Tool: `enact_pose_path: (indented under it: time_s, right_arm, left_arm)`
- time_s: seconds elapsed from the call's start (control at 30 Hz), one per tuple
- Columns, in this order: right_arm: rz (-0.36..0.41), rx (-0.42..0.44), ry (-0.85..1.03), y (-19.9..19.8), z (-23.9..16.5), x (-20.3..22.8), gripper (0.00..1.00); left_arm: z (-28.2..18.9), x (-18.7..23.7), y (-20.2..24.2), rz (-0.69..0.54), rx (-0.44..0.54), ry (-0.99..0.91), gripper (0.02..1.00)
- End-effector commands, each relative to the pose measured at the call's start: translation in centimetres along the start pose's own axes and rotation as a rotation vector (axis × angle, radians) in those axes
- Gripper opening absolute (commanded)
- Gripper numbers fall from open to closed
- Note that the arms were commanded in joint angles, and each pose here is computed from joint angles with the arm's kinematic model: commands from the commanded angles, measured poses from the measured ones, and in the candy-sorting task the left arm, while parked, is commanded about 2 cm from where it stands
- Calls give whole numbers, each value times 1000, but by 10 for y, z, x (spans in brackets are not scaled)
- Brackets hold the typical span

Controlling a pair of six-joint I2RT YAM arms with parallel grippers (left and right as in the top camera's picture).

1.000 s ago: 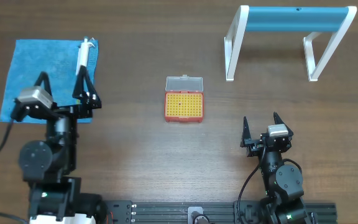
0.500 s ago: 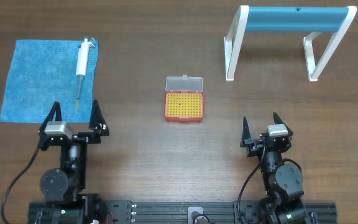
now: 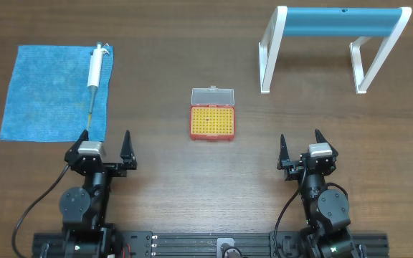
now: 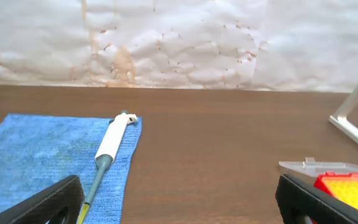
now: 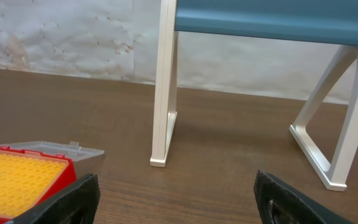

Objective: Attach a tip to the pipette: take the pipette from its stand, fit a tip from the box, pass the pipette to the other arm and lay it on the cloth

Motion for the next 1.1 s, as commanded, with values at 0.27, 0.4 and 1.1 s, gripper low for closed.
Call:
enact_pose_path:
  time_s: [0.27, 0.4, 1.1]
  right_arm:
    - [11, -2, 5, 0, 0, 2, 822]
    - [11, -2, 5, 0, 0, 2, 822]
    - [26, 190, -10, -55, -4, -1, 825]
  left_arm:
    - [-1, 0, -3, 58, 19, -3, 998]
    - [0, 0, -3, 58, 19, -2, 998]
    - [0, 0, -3, 58, 19, -2, 998]
Point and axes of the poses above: each gripper's point midway between its finger pads, its own z axis out along the fingers, its own y axis along the line the jaws close on, x = y × z, the point moved 2 cm from there along -z, back along the fingers, and after that the axes turned 7 degrees about z, right-handed, at the moved point
